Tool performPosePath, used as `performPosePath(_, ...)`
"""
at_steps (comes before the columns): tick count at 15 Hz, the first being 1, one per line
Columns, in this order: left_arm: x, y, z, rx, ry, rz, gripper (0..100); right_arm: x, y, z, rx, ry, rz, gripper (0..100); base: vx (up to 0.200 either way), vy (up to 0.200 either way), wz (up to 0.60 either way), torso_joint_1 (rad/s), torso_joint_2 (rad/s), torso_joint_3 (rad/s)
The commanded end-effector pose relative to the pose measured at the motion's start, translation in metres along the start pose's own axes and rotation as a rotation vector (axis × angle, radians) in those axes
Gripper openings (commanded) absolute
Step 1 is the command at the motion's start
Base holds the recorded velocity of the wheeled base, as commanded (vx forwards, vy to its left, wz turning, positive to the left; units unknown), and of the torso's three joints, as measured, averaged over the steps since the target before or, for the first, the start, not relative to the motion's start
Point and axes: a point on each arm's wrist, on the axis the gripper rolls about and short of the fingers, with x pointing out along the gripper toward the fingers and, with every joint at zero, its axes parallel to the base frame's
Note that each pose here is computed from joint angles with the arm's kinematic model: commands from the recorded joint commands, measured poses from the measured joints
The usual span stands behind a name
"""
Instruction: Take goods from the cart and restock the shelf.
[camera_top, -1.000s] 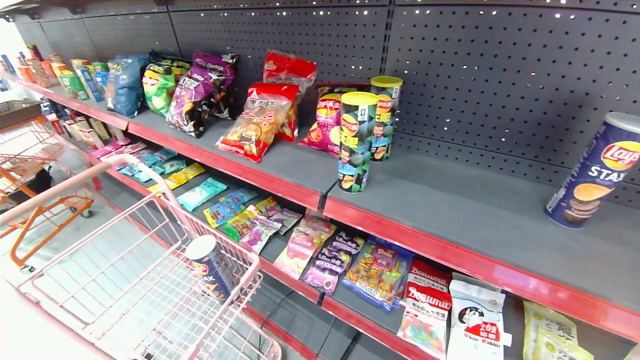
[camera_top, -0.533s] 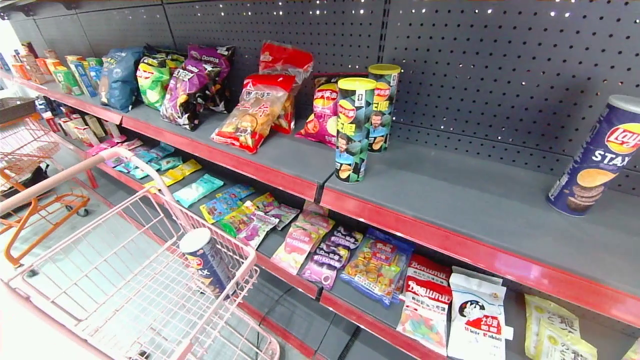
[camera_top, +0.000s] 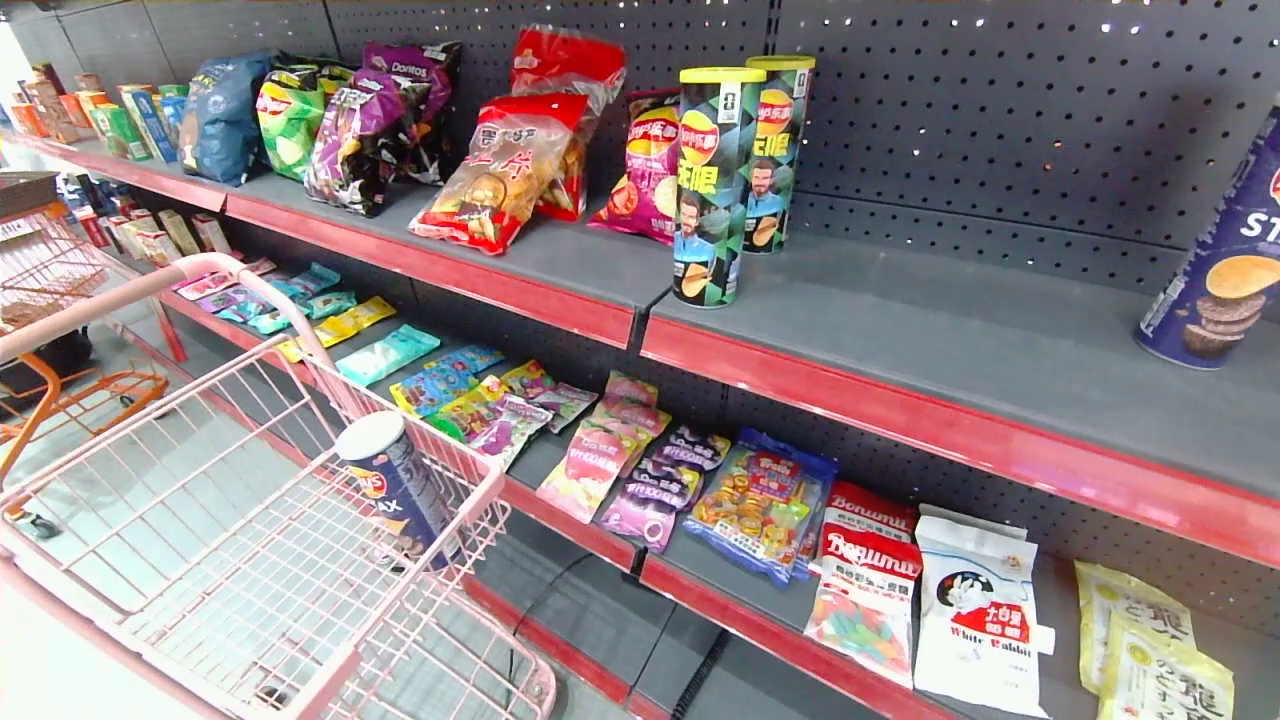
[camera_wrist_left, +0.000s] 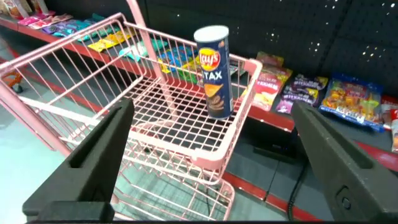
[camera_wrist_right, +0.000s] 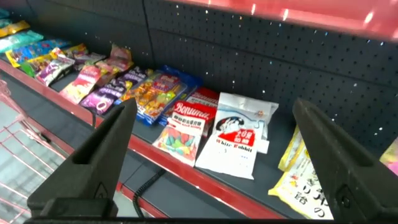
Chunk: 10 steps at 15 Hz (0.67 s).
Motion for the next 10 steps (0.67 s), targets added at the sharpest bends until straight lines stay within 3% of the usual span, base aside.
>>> performPosePath(1,0.0,0.0,0.0,0.001,0.003,-0.001,100,0.0,0.0,0.0,0.0,0.0,0.0,100,0.0,0.0,0.0,-0.173,0.54,0.373)
performPosePath(5,0.0,0.0,0.0,-0.002,0.003,-0.004,100,0.0,0.0,0.0,0.0,0.0,0.0,100,0.0,0.0,0.0,-0.098,0.31,0.209)
performPosePath(6,-0.003,0.0,0.026,-0.003,-0.049,0.002,100,0.0,0.0,0.0,0.001,0.0,0.0,100,0.0,0.0,0.0,-0.022,0.07,0.061)
performPosePath(7,0.007,0.001,0.091,-0.037,-0.042,0.047,100,0.0,0.0,0.0,0.0,0.0,0.0,100,0.0,0.0,0.0,0.0,0.0,0.0)
performPosePath(8,0.036,0.003,0.156,-0.182,-0.047,0.11,100,0.0,0.0,0.0,0.0,0.0,0.0,100,0.0,0.0,0.0,0.0,0.0,0.0)
performPosePath(9,0.065,0.003,0.19,-0.236,-0.028,0.122,100,0.0,0.0,0.0,0.0,0.0,0.0,100,0.0,0.0,0.0,0.0,0.0,0.0)
performPosePath(10,0.104,0.003,0.191,-0.241,0.071,0.13,100,0.0,0.0,0.0,0.0,0.0,0.0,100,0.0,0.0,0.0,0.0,0.0,0.0)
